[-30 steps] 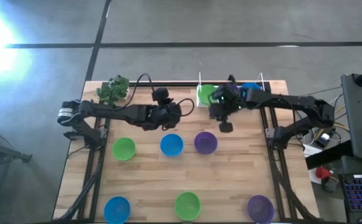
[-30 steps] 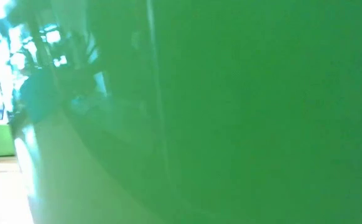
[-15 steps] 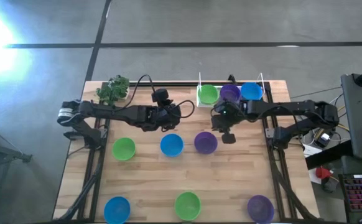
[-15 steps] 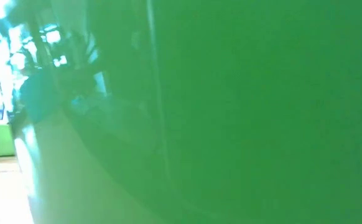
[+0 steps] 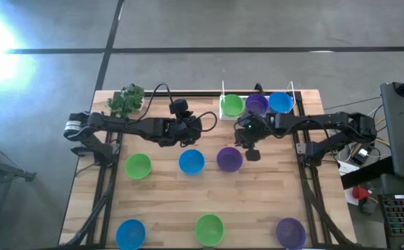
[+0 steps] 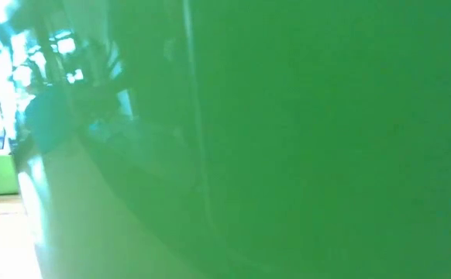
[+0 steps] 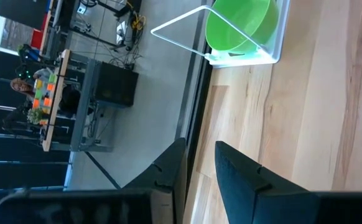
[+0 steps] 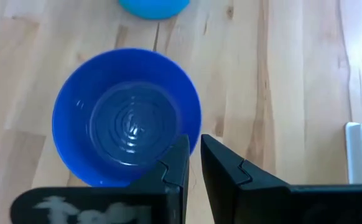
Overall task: Pick & Place Mini bowls
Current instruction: Stack the top violet bowl on top of the violet bowl on the shelf
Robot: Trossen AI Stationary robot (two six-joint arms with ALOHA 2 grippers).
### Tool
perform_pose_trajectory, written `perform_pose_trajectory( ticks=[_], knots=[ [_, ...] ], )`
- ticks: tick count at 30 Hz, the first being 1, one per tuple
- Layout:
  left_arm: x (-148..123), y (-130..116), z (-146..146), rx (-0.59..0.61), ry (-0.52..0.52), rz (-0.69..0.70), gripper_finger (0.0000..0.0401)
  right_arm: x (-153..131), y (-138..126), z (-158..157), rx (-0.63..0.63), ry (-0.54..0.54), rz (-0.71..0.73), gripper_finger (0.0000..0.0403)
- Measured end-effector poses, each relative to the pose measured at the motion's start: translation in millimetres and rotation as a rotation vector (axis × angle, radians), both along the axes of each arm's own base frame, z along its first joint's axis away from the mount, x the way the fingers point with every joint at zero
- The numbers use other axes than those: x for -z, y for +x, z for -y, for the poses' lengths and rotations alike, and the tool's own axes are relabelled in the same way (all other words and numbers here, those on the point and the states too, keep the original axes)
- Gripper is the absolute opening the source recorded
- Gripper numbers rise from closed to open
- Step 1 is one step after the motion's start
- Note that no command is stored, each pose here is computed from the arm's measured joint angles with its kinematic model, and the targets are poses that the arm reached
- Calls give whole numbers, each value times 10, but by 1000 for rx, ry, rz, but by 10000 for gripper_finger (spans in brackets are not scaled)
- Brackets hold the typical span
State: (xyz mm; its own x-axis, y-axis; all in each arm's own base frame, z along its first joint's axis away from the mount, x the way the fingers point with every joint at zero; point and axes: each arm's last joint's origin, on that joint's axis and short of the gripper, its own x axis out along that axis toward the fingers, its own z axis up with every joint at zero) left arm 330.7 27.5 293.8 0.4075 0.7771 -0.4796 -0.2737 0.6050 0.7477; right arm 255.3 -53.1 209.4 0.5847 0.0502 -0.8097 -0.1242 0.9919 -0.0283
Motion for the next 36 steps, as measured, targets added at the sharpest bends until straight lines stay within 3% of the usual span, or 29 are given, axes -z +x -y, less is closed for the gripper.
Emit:
perform_pose_trajectory(
  ticks=[14,27,36],
  knots=[
    [0,0,0,0,0,-1,85,123,-19,-4,42,22,34,117],
    [0,0,0,0,0,0,85,362,-71,-10,163,101,146,117],
    [0,0,0,0,0,0,85,456,-123,-22,206,137,140,112]
  ],
)
